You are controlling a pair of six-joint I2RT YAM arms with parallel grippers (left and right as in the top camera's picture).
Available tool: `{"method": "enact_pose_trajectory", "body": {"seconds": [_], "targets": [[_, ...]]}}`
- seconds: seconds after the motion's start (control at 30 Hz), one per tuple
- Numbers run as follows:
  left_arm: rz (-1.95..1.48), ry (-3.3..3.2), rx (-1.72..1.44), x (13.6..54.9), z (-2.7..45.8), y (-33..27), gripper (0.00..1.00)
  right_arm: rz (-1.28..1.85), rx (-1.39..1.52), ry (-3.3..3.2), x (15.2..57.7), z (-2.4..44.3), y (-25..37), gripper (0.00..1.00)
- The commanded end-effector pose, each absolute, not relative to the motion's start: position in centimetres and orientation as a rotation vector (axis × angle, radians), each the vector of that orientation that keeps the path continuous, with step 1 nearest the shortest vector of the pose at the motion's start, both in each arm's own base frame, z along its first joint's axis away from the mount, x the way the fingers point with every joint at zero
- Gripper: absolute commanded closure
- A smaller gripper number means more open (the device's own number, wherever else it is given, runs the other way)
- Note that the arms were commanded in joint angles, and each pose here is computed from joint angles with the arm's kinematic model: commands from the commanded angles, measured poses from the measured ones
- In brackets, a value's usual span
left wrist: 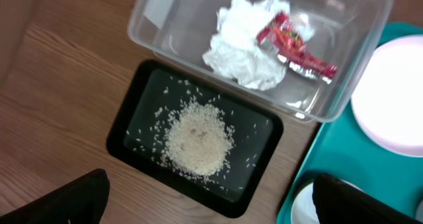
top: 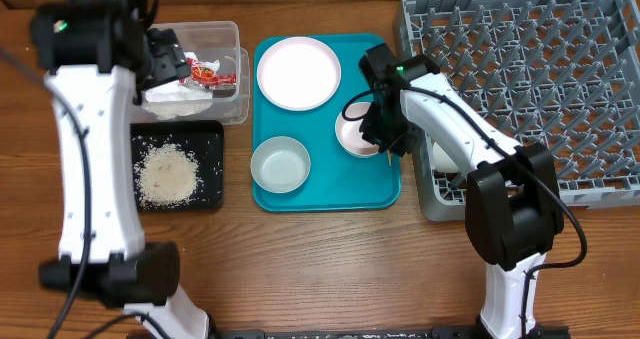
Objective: Sort waste into correct bins and load items into the dishwasher
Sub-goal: 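Reach the right gripper to the pink bowl and grasp its rim, then lift the pink bowl and carry it into the dish rack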
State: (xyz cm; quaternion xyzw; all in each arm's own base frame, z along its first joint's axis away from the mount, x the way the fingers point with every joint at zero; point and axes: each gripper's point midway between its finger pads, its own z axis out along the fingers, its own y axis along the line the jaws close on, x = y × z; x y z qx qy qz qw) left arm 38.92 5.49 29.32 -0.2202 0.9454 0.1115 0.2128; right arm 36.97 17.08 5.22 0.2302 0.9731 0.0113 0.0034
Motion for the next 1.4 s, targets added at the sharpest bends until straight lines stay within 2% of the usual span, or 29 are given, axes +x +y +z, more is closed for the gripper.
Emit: {"method": "enact_pose_trajectory", "body": {"seconds": [0.0,0.1,0.33,0.37,0.43,0.47,0.7,0.9,1.03,1.13,1.23,1.37], "targets": [[0.279,2.665,-0.621,39.8,27.8,5.2,0.00,0.007,0.751,3.032,36.8,4.5,16.5,0.60],[0.278,2.684,-0.621,40.4,26.8,5.1,0.00,0.011,0.752,3.033,36.5,3.1,16.5,0.62],[0.277,2.676,-0.621,41.1,26.5,5.1,0.00,0.030,0.743,3.018,36.8,2.9,16.6,0.78],[0.276,2.673,-0.621,41.1,26.5,5.1,0.00,0.034,0.743,3.014,36.9,3.0,16.6,0.81],[0.274,2.670,-0.620,41.2,26.5,5.1,0.00,0.046,0.742,3.006,37.2,3.6,16.7,0.94],[0.274,2.669,-0.620,41.2,26.5,5.1,0.00,0.060,0.717,2.998,37.5,4.3,16.8,0.96],[0.272,2.669,-0.621,41.2,26.5,5.1,0.00,0.160,0.566,2.894,39.3,9.5,17.3,0.96],[0.252,2.674,-0.618,41.3,26.5,4.8,0.00,0.123,0.403,2.685,41.4,17.3,15.5,0.96],[0.252,2.674,-0.619,41.3,26.5,4.8,0.00,-0.116,0.281,2.456,43.5,22.8,11.9,0.96],[0.252,2.674,-0.618,41.3,26.5,4.8,0.00,-0.420,0.258,2.274,45.0,25.8,8.2,0.96],[0.252,2.674,-0.619,41.3,26.5,4.8,0.00,-0.674,0.224,2.134,46.6,27.3,5.6,0.96],[0.252,2.674,-0.618,41.3,26.5,4.8,0.00,-0.852,0.143,2.065,49.4,26.9,4.0,0.96]]}}
